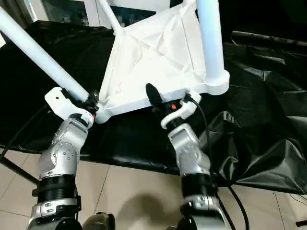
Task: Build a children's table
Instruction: Flip table
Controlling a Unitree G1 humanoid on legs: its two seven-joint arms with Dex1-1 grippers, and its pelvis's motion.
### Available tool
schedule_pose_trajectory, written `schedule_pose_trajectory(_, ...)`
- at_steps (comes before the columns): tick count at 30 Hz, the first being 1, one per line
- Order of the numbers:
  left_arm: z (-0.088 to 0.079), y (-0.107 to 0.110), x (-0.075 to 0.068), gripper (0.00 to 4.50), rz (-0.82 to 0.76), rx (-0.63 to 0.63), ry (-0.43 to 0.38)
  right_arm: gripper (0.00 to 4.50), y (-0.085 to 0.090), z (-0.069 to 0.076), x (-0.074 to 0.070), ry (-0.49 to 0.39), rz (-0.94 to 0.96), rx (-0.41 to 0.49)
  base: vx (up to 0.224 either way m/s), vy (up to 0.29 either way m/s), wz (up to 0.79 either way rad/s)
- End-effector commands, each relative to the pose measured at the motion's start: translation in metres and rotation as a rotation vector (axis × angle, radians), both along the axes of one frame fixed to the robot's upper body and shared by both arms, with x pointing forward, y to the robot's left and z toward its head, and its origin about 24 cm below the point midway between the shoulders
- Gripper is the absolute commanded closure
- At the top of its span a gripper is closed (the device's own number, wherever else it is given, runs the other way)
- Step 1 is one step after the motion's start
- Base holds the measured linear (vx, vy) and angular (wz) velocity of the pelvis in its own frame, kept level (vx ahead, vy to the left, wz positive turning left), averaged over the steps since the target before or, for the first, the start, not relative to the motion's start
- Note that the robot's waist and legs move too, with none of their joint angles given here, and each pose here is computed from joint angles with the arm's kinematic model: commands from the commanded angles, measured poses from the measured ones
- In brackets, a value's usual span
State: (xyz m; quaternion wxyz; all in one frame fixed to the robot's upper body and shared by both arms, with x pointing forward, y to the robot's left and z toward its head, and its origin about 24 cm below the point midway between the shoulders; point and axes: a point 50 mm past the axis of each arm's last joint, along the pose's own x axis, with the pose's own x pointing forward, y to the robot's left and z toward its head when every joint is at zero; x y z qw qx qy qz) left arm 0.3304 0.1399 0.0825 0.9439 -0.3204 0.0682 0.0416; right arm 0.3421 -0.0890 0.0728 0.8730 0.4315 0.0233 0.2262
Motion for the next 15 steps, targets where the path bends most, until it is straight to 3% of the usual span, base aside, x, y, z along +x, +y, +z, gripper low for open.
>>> schedule_pose_trajectory(1, 0.004, -0.018, -0.003, 2.12, -0.058, -0.068, -0.026, 0.0, 0.0, -0.003, 0.006, 0.048, -0.024, 0.024, 0.0, 0.0, 0.0)
schedule_pose_trajectory(7, 0.004, -0.026, -0.007, 2.12, -0.082, -0.05, -0.036, 0.0, -0.004, -0.008, 0.016, 0.138, -0.099, 0.094, 0.0, 0.0, 0.0)
schedule_pose_trajectory(8, 0.004, -0.028, -0.008, 2.12, -0.087, -0.05, -0.038, 0.29, -0.005, -0.009, 0.017, 0.148, -0.114, 0.112, 0.0, 0.0, 0.0)
schedule_pose_trajectory(15, 0.003, -0.029, -0.011, 2.12, -0.096, -0.046, -0.039, 0.83, -0.011, -0.007, 0.025, 0.174, -0.165, 0.184, 0.0, 0.0, 0.0)
